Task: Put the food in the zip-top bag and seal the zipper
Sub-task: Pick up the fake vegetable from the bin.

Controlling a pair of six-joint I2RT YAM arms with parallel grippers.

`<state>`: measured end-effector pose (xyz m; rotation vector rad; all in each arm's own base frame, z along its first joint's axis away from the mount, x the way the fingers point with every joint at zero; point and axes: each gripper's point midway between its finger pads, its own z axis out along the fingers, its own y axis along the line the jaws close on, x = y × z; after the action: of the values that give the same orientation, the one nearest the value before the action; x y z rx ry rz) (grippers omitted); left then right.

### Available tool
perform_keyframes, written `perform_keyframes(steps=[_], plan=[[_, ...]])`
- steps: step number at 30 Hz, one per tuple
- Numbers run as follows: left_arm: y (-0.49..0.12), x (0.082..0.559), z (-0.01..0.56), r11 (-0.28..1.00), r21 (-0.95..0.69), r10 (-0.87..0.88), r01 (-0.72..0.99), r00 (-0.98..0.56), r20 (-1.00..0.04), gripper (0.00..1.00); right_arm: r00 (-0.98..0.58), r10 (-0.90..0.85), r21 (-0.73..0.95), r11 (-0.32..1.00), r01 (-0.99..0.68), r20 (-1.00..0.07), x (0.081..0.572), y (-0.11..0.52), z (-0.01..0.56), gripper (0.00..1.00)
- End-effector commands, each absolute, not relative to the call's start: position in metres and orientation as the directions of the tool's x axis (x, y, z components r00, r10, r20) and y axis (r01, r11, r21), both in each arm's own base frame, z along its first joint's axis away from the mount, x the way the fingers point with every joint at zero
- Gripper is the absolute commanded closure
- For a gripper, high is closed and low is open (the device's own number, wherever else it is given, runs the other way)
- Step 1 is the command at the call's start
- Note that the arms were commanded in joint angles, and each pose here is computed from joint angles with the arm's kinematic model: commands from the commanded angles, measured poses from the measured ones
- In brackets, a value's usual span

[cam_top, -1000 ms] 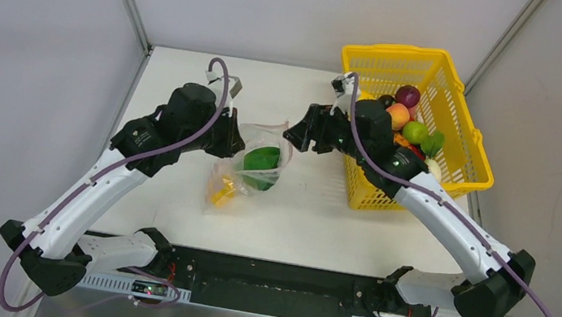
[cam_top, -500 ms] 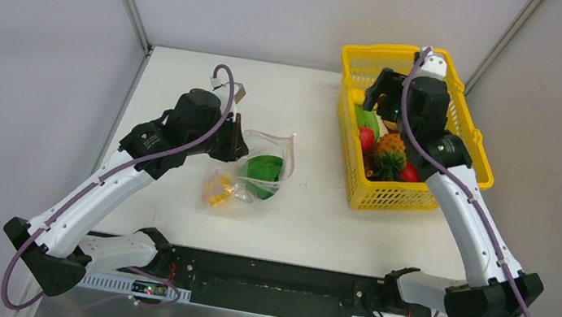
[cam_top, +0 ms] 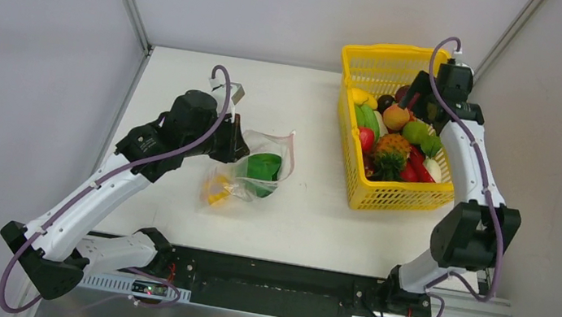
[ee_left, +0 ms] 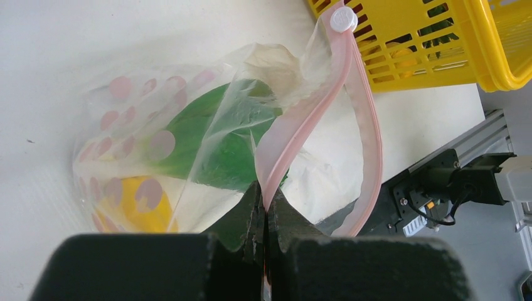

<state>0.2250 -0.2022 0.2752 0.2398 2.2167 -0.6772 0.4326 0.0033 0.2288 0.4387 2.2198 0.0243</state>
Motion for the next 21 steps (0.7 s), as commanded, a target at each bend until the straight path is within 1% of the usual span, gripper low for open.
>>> perform_keyframes(steps=[1, 6, 11, 17, 21], plan=[[-0.209, 0.223, 0.288, 0.809, -0.414, -0.062, 0.417, -0.639, -0.766, 1.0, -0.531, 0.34, 0.227, 0.936, 0.268, -0.776, 0.476, 0.01, 0.251, 0.15], [-0.206, 0.22, 0.288, 0.808, -0.414, -0.067, 0.42, -0.632, -0.772, 1.0, -0.497, 0.342, 0.2, 0.927, 0.318, -0.798, 0.528, -0.005, 0.234, 0.14], [-0.205, 0.222, 0.286, 0.814, -0.41, -0.07, 0.413, -0.63, -0.774, 1.0, -0.505, 0.31, 0.14, 0.928, 0.346, -0.806, 0.568, -0.018, 0.205, 0.13], [-0.21, 0.223, 0.291, 0.804, -0.41, -0.061, 0.431, -0.626, -0.778, 1.0, -0.503, 0.239, 0.062, 0.937, 0.343, -0.831, 0.596, -0.032, 0.174, 0.13], [-0.209, 0.224, 0.286, 0.808, -0.407, -0.06, 0.425, -0.629, -0.775, 1.0, -0.507, 0.222, 0.059, 0.946, 0.318, -0.833, 0.608, -0.03, 0.16, 0.14]])
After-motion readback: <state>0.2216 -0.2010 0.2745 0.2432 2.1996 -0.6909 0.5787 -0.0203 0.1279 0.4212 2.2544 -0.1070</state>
